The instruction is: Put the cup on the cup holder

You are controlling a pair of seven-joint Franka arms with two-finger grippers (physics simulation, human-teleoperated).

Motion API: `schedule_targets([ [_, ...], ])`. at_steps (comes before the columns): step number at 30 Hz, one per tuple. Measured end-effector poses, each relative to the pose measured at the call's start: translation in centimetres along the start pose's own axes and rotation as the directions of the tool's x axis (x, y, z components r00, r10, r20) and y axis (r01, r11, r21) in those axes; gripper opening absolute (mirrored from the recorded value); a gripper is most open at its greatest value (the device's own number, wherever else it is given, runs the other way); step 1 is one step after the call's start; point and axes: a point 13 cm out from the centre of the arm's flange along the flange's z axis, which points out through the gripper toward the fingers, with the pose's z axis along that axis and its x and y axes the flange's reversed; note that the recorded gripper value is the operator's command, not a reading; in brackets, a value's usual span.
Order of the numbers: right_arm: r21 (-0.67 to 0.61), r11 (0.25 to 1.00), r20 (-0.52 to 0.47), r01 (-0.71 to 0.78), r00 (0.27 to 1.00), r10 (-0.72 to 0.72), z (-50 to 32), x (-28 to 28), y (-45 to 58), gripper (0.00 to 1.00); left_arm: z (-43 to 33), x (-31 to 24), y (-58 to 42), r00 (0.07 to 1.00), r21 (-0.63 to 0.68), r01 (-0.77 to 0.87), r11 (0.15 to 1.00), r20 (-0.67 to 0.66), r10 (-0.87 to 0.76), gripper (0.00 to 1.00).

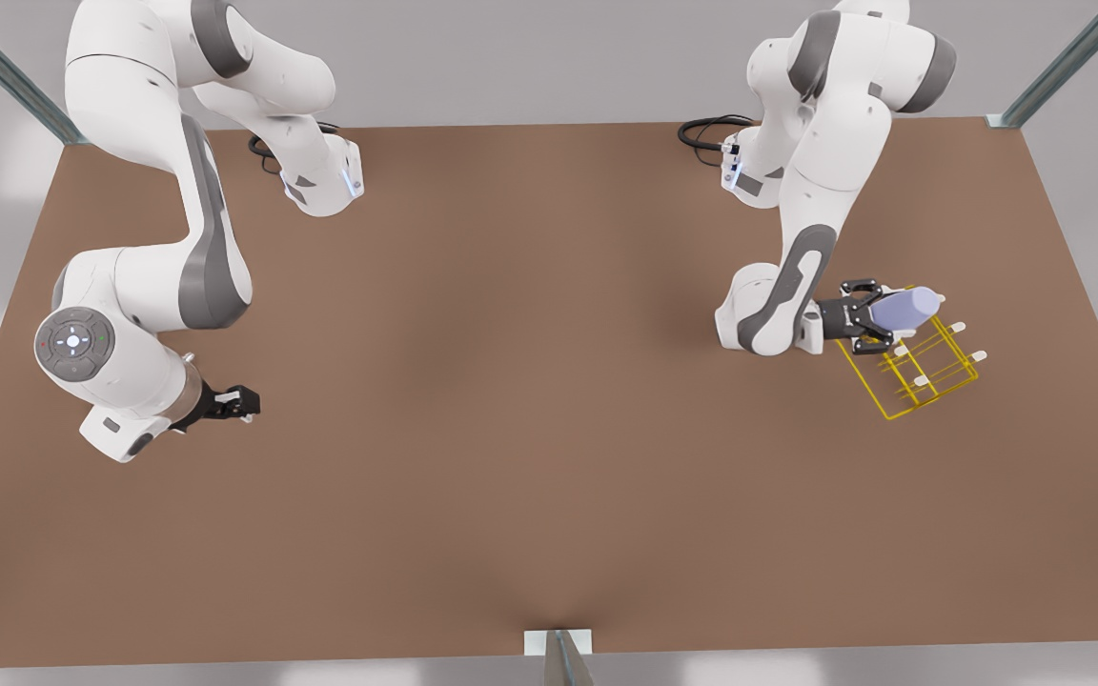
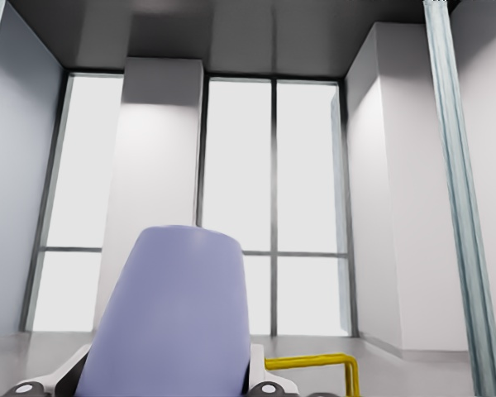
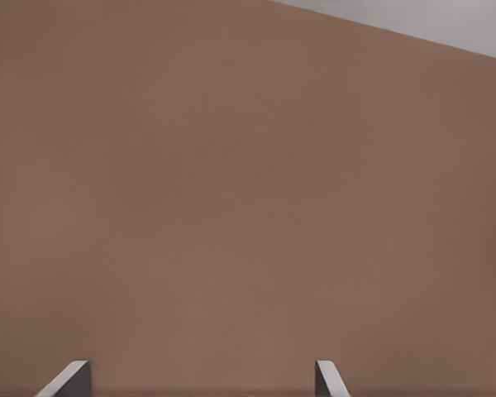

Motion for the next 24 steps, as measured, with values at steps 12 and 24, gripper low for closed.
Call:
schedule_targets([
  [12, 0.0, 1.0, 0.001, 0.001, 1.0, -0.001, -0.1, 0.0, 0.1, 1.0, -18.9, -13.5, -4.8, 0.83, -0.224, 0.296, 0.929, -0.421, -0.366, 1.0],
  [24, -0.001, 1.0, 0.001, 0.003, 1.0, -0.003, 0.0, 0.0, 0.2, 1.0, -18.5, -26.9, -9.9, 0.109, -0.391, -0.329, 0.859, -0.92, -0.377, 1.0],
])
